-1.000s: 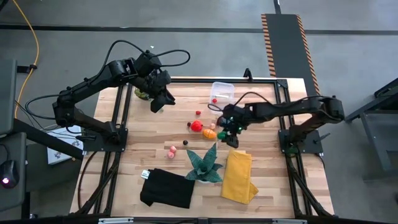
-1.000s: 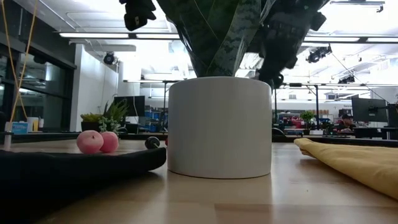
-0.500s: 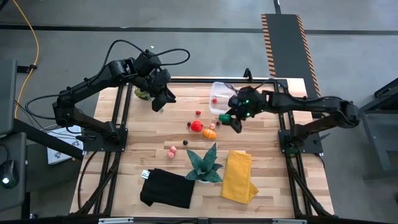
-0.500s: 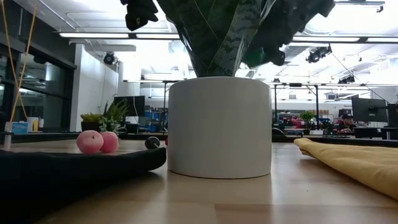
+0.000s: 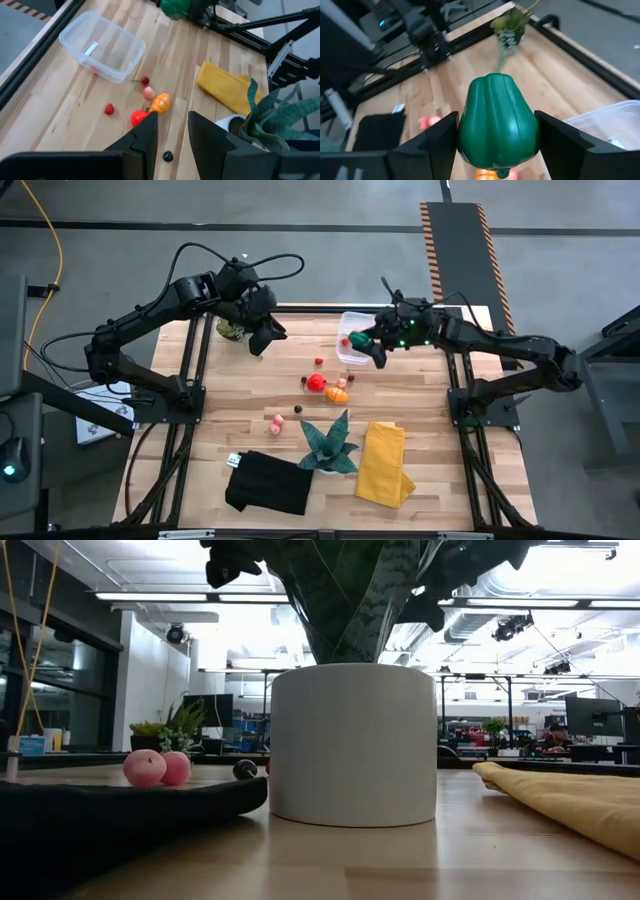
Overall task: Pick and placing Produce into tupperware
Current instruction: Put the bell pepper into the transparent container
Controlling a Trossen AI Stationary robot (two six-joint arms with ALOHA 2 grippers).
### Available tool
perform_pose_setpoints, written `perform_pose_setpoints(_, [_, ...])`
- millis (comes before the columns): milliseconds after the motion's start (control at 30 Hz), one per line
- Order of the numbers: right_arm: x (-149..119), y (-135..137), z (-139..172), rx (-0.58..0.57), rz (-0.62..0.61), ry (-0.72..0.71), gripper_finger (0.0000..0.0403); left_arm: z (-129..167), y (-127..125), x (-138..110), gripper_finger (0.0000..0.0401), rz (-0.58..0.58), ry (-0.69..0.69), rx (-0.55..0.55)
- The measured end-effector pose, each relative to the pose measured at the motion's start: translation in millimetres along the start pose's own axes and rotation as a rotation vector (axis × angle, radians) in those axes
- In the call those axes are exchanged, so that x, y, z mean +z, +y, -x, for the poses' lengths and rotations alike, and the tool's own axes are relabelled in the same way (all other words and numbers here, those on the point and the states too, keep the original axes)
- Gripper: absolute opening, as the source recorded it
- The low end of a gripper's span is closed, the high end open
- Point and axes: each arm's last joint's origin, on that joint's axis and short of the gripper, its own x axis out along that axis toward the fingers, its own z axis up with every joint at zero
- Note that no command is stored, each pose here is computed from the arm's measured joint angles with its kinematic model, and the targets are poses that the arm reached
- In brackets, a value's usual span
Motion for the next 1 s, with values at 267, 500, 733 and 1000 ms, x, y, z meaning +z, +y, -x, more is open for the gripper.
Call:
perform_pose_setpoints(267, [11,-21,5,-0.105,-0.023,-0.094,0.0227,0,1,0,0.0095,0.023,-0.004,0.044])
perform_pose_setpoints(500, [17,-36,10,-0.151,-0.039,-0.136,0.0227,0,3,0,0.0095,0.027,-0.010,0.114])
perform_pose_setpoints(733, [17,-38,11,-0.162,0.000,-0.136,0.0226,0,5,1,0.0095,0.030,-0.015,0.160])
perform_pose_setpoints(1000, [14,-42,2,-0.172,0.034,-0.101,0.0226,0,5,1,0.0095,0.069,-0.025,0.163])
